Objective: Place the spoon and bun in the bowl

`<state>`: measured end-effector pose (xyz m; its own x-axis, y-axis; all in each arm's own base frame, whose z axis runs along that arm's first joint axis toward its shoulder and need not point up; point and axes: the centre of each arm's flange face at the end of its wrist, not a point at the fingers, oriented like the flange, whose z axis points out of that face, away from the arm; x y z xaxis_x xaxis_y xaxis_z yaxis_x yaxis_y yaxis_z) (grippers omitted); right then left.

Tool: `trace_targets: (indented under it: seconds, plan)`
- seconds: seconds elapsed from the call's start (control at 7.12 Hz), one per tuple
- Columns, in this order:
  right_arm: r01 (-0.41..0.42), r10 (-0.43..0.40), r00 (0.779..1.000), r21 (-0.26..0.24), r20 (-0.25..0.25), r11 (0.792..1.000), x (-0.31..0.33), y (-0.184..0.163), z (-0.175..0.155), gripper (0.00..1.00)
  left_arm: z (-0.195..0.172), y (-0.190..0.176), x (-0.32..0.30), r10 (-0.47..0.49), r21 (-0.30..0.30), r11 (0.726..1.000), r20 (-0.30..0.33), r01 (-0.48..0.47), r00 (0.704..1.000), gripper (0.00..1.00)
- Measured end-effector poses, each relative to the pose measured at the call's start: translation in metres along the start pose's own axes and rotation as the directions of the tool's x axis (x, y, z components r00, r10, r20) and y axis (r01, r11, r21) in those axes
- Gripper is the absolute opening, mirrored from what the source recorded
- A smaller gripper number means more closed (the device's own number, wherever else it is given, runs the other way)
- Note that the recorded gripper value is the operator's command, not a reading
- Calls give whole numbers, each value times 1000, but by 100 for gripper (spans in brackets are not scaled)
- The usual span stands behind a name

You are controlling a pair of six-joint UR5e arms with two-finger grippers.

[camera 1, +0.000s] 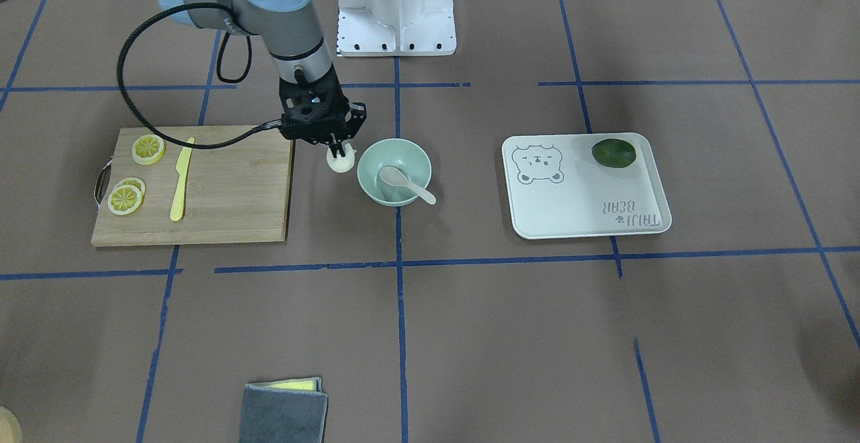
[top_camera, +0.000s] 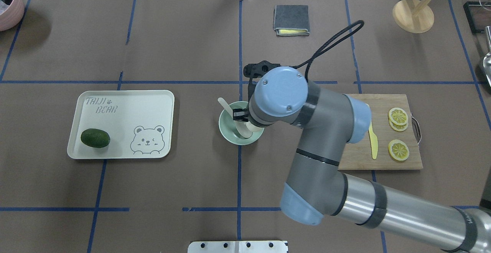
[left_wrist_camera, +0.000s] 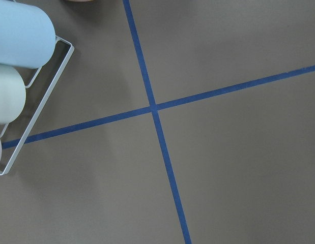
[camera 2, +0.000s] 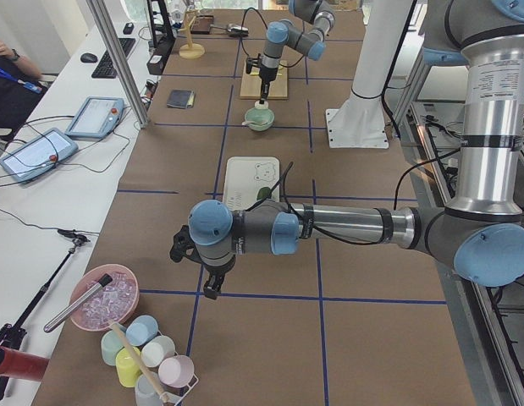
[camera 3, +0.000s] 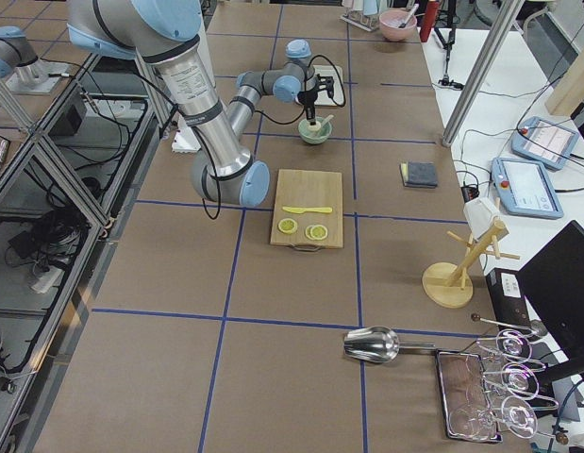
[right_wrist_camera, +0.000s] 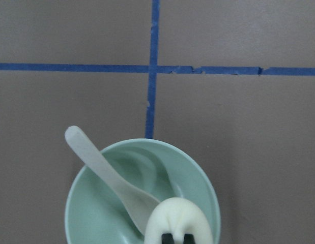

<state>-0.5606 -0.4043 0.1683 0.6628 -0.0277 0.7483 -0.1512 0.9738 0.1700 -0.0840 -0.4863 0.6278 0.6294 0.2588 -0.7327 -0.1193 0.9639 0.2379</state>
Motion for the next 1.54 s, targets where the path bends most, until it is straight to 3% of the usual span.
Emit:
trace_targets:
  seconds: [0.14,0.28,0.7,0.98,1.26,1.54]
  plan:
    - [-9,9,1000,12,-25,1000,-19,3,15,60,0,0,1,1,1,1000,0,-1,1000,100]
    - [-10,11,999,16,-38,1000,-26,5,23,100,0,0,1,2,1,1000,-1,-2,1000,100]
    - [-10,11,999,16,-43,1000,-28,6,28,100,0,0,1,1,2,1000,-4,-1,1000,100]
    - [-8,8,1000,8,-20,1000,-21,-6,14,100,0,0,1,4,2,1000,-2,-4,1000,100]
    - [29,-29,999,-28,23,999,28,-50,-16,100,-1,-1,0,7,0,1000,6,-7,1000,100]
    - [132,-128,990,-75,61,988,129,-108,-51,100,3,3,-4,-4,-11,1000,9,4,1000,100]
